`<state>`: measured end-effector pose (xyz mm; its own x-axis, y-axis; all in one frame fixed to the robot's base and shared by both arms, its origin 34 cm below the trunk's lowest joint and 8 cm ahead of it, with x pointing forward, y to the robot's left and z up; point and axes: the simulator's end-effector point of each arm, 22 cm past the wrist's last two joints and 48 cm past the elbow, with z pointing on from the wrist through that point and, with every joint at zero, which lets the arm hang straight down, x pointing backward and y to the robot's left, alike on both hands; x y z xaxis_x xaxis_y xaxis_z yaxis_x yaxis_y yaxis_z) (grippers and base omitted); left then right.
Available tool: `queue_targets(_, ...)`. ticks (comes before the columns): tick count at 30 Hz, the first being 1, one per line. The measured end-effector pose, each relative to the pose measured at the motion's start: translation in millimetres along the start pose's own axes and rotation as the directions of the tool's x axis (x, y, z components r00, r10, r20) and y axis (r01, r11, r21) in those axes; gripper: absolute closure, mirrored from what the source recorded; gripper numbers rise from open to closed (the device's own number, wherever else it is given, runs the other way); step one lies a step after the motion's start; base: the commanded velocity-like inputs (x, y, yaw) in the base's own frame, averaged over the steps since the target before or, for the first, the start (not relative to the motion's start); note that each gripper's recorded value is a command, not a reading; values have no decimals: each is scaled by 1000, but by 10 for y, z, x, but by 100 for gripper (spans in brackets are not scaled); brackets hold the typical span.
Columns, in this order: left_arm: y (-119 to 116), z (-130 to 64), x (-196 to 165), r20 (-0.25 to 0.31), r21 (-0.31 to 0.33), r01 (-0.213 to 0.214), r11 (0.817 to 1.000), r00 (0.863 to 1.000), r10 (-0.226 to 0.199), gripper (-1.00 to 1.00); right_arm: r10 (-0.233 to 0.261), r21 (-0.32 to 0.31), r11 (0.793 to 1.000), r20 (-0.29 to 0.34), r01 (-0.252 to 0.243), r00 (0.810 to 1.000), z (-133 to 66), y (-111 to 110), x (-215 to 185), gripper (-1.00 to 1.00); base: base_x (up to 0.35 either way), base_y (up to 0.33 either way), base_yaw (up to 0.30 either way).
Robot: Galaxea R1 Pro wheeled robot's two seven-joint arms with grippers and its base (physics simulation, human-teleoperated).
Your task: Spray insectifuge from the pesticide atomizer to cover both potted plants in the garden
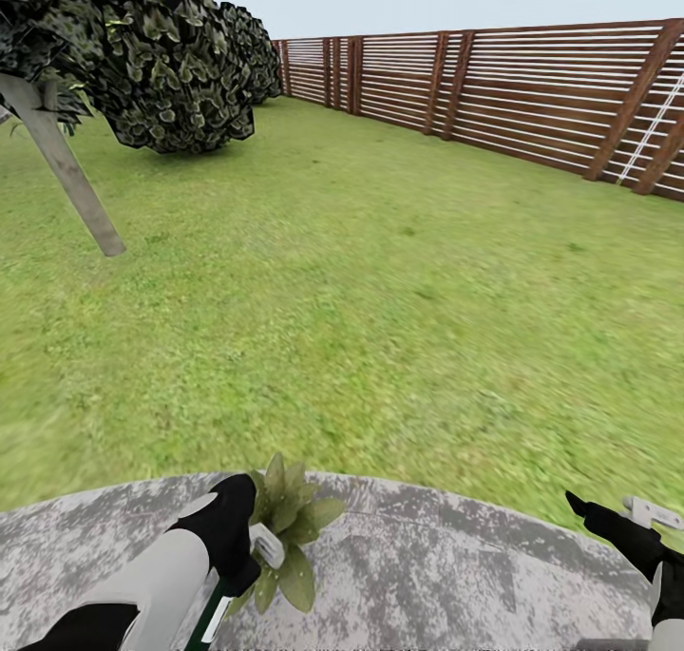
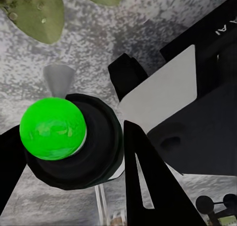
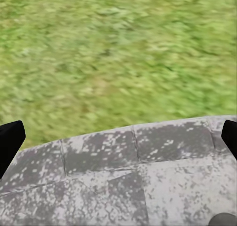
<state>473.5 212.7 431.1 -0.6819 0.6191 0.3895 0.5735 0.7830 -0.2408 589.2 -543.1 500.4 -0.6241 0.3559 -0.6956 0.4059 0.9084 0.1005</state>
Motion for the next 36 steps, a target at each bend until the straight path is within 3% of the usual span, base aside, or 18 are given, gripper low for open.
queue_targets(22,-169,137,-65,-10,36,-25,999,1000,25,100,-7,10,1000,-27,8,1000,52,-41,139,-100,0,0,0)
queue_targets(28,-307,260,55,-53,69,-35,997,998,39,100,-7,10,1000,-28,8,1000,53,-41,140,-100,0,0,0)
queue_targets(36,-437,244,-28,-44,81,-53,995,997,56,100,-7,10,1000,-28,8,1000,53,-41,140,-100,0,-29,0)
